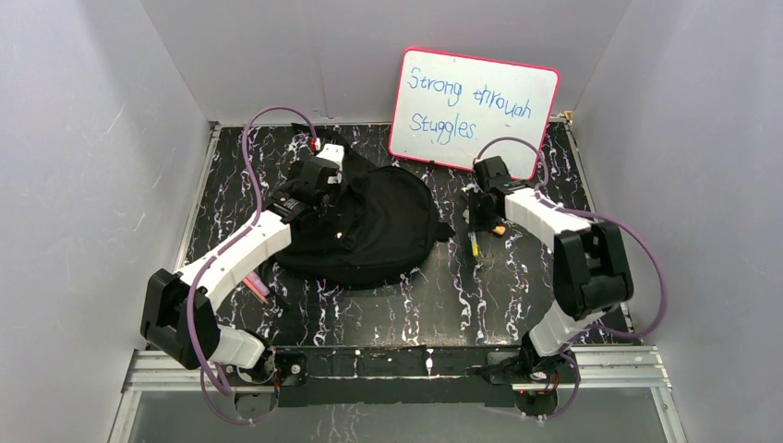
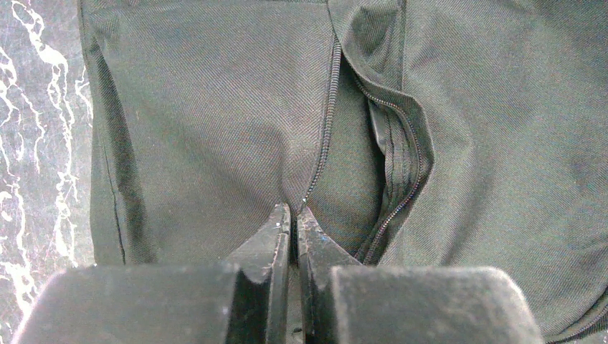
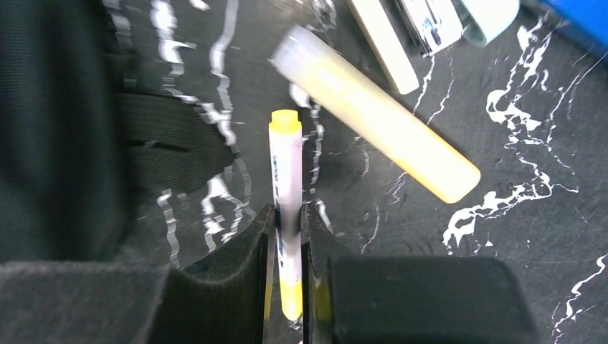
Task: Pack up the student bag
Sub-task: Pick up the stationery from the center of the board, then place the stationery in the student bag.
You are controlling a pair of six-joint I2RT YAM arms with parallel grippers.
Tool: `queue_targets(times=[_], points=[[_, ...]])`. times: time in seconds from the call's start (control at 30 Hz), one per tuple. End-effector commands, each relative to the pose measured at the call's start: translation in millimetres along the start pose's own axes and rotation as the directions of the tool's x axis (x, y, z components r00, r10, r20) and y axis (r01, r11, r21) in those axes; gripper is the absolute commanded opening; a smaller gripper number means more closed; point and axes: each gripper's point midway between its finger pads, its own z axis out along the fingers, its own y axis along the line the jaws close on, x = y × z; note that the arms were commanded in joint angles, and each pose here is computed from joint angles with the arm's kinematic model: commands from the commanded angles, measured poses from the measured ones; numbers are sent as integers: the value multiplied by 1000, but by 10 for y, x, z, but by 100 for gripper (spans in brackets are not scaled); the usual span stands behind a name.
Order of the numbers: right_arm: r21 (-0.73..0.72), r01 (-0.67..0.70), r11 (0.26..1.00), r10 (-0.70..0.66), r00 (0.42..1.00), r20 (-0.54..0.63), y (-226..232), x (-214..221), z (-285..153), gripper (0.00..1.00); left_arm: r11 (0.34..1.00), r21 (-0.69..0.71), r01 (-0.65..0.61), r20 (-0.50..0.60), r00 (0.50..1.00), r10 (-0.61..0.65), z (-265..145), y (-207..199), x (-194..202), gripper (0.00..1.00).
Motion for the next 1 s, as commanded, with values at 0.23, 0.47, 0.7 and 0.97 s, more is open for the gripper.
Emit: queue_targets(times=[0.23, 0.47, 0.7, 0.97], points=[[-650, 48, 759, 179, 944, 278, 1539, -929, -1196, 5, 999, -19, 38, 62, 997, -36, -107, 56, -177, 0], [-832, 81, 549, 155, 968, 197, 2375, -938, -1325, 3, 999, -23, 40, 62, 997, -39, -117, 65, -186, 0], [-884, 77, 460, 61, 991, 119, 2941, -761, -1234, 2, 999, -25, 41, 58, 998, -39, -102, 63, -178, 0], [-898, 24, 440, 16, 999, 34, 3201, -609, -1027, 1, 999, -20, 44, 62, 997, -43, -105, 53, -195, 0]])
